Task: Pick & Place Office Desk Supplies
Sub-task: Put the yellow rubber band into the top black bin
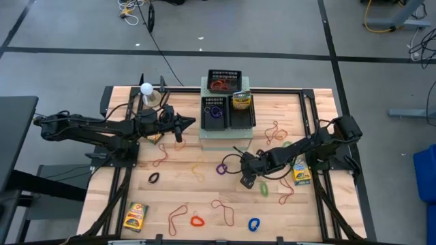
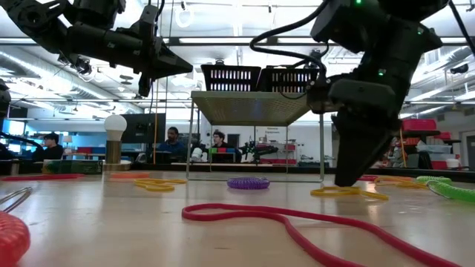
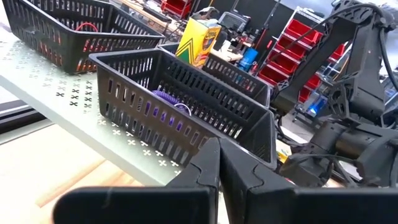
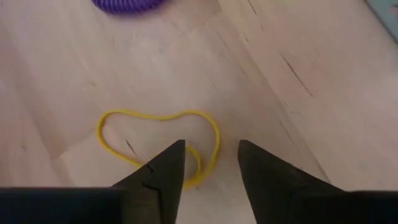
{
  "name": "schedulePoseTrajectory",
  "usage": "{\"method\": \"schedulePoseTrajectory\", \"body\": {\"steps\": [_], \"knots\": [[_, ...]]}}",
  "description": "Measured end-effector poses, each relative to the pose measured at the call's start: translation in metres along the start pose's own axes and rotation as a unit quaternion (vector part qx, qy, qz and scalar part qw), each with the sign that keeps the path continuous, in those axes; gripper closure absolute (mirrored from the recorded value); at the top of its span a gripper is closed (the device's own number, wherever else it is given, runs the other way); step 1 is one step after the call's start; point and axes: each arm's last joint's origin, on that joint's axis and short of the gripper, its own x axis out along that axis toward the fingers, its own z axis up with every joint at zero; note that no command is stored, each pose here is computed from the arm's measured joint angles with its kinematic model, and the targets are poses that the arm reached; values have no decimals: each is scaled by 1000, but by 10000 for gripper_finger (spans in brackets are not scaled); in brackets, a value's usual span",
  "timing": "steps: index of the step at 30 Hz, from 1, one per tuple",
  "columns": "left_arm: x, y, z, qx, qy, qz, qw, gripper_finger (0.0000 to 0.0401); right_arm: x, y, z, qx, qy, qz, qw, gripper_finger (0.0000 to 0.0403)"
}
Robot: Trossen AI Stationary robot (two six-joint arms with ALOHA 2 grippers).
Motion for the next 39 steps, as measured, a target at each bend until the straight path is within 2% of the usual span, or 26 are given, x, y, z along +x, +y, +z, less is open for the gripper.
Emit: {"method": "schedulePoseTrajectory", "body": {"steps": [5, 8, 12, 19, 22, 33, 36, 39], "knots": [[0, 0, 0, 0, -1, 0, 1000, 393, 1, -1, -1, -42, 7, 0, 999, 289], [0, 0, 0, 0, 0, 0, 1000, 393, 1, -1, -1, -66, 7, 0, 998, 298], [0, 0, 0, 0, 0, 0, 1000, 393, 1, 0, -1, -94, 4, 6, 996, 292], [0, 0, 0, 0, 0, 0, 1000, 393, 2, 2, 2, -121, -6, 22, 992, 252], [0, 0, 0, 0, 0, 0, 1000, 393, 3, -1, 5, -114, -6, 24, 993, 255], [0, 0, 0, 0, 0, 0, 1000, 393, -2, -15, 13, -132, 25, 26, 991, 363], [0, 0, 0, 0, 0, 0, 1000, 393, -15, -22, 11, -128, 37, 15, 991, 387], [0, 0, 0, 0, -3, -1, 1000, 393, -39, -22, 14, -114, 14, 27, 993, 398]]}}
